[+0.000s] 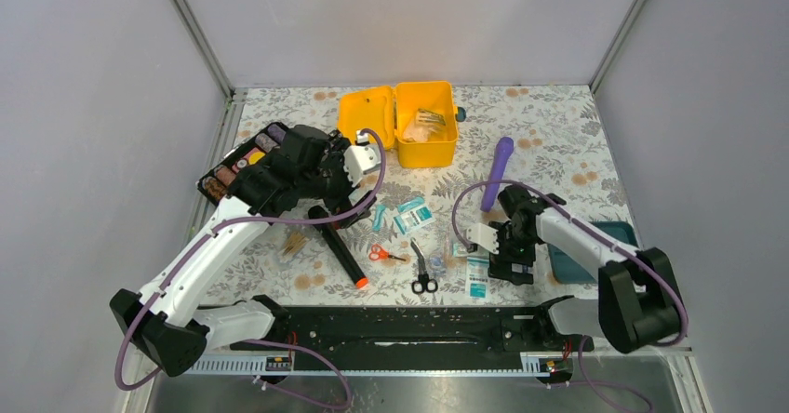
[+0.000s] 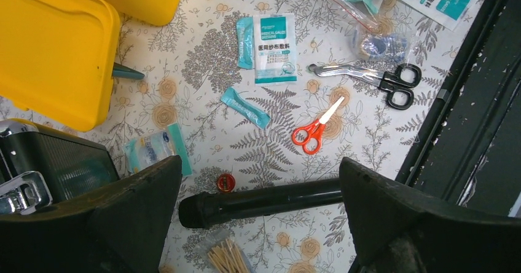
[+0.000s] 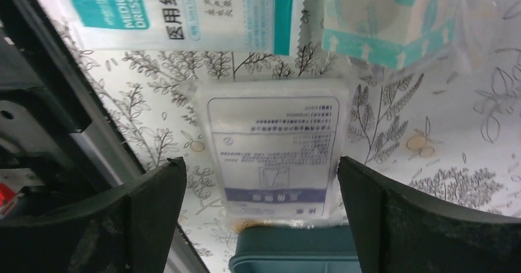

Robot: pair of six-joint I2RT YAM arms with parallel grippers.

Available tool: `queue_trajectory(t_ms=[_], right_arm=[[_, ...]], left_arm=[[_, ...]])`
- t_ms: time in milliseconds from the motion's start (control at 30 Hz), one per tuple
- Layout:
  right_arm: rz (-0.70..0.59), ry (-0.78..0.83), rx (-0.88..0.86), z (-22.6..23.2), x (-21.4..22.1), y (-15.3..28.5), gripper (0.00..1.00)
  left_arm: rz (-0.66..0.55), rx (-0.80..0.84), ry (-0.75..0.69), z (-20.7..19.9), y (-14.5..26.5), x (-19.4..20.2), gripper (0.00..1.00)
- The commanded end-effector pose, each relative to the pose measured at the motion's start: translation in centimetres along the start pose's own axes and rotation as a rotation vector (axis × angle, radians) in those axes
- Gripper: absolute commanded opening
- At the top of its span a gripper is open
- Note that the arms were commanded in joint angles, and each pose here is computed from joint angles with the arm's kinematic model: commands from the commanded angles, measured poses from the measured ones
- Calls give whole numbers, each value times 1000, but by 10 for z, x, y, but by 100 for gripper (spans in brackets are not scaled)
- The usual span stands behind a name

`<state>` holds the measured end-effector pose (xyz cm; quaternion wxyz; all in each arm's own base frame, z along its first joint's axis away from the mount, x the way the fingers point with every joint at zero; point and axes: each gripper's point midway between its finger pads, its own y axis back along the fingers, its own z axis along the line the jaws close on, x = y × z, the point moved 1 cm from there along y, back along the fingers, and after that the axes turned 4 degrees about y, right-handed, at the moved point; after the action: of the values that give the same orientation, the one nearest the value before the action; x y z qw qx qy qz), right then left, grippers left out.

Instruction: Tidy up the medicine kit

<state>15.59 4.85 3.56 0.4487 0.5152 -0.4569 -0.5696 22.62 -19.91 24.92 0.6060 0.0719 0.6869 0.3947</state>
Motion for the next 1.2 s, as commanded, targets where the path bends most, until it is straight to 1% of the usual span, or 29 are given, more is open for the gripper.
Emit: queue_trajectory(t_ms=[0,100,200,300,400,500,533,633,800,867,933,1033,1167], right_arm=[[34,52,-2,-17,2,-10,100],[55,58,-6,-19,7,-18,96],[69,64,14,-21,10,-19,85],[25,55,59,-29,-2,0,77],[-68,46,138,-44,-27,35,73],[-191,38,217,-64,-59,79,70],[-247,38,266,-77,-75,100,69],[-387,-5,355,-112,-114,141,65],[-639,-305,452,-200,-182,192,62],[-724,-428,476,-234,-203,204,61],[-791,-514,514,-263,-222,213,60],[-860,-646,555,-299,-242,212,55],[-923,-854,557,-339,-258,192,54]], left_arm=[[-40,-39,-6,7,0,-12,99],[-42,-41,-15,7,1,-11,99],[-47,-55,-25,8,2,-10,99],[-51,-61,-24,10,2,-10,99],[-54,-60,-27,11,1,-11,99],[-60,-62,-29,13,-1,-13,99],[-65,-66,-25,14,-1,-15,99],[-92,-92,8,19,0,-20,99],[-126,-117,90,26,4,-27,99],[-128,-125,95,28,7,-26,99],[-129,-135,98,30,11,-25,99],[-127,-154,112,34,18,-20,99],[-136,-171,158,40,25,-14,99]])
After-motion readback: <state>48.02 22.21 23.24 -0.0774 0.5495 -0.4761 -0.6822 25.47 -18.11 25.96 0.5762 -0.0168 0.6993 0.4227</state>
